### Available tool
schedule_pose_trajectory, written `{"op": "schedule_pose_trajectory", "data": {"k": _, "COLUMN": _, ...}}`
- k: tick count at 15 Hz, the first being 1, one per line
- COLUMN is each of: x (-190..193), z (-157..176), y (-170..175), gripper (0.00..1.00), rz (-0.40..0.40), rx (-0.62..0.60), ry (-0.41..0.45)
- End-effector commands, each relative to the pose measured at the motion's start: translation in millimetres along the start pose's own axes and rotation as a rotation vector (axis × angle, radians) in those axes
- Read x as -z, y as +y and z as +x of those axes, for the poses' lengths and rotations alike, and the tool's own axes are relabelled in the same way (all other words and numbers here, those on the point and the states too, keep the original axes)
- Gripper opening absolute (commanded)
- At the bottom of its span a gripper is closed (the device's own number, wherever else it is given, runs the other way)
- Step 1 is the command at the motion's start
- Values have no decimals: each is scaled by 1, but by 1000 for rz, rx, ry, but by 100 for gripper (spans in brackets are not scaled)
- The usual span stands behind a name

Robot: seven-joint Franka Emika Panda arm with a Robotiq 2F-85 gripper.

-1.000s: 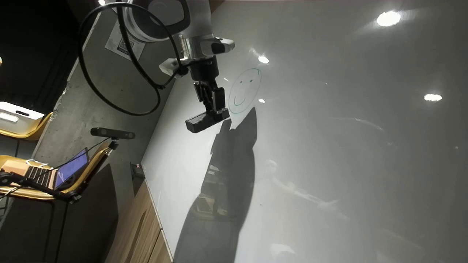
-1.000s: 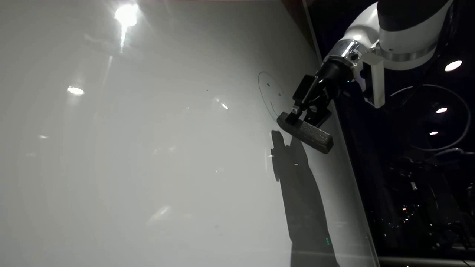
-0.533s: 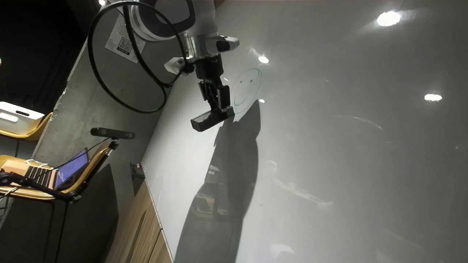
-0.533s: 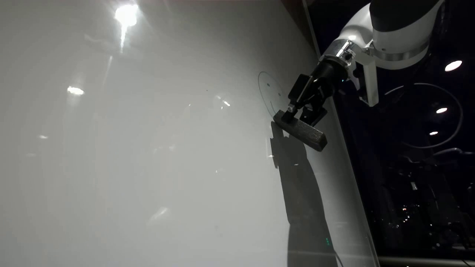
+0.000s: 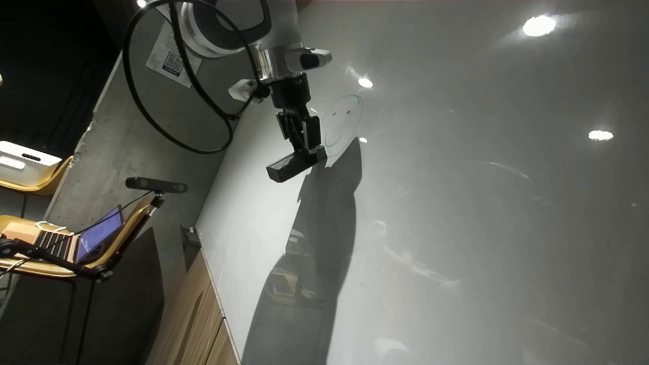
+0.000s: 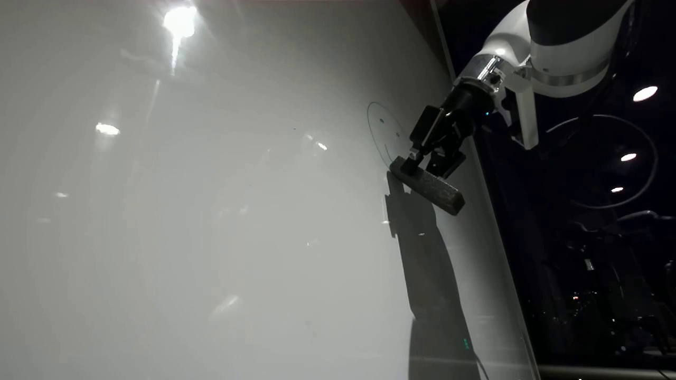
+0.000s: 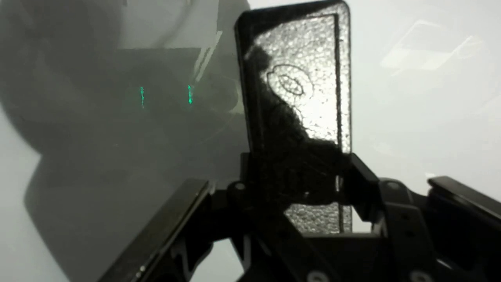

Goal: Erase the drawings on the board

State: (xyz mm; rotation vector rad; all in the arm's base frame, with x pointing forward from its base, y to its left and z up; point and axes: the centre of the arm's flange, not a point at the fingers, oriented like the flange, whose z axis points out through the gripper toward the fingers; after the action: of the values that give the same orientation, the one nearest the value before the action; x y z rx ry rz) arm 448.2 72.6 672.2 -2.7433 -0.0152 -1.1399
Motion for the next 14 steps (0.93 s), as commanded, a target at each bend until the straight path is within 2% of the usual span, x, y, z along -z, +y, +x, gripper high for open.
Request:
{"op": "schedule_pose_trajectory", "data": {"k": 1, "x": 3, "z": 16, "y": 1, "gripper": 32, "rz": -38, "rx": -3, "ry": 22}}
{"op": "schedule_pose_trajectory", "data": {"k": 14, "x": 7, "z": 24, "y": 3, "gripper": 32, "rz": -57, "rx": 8, "ry": 67}}
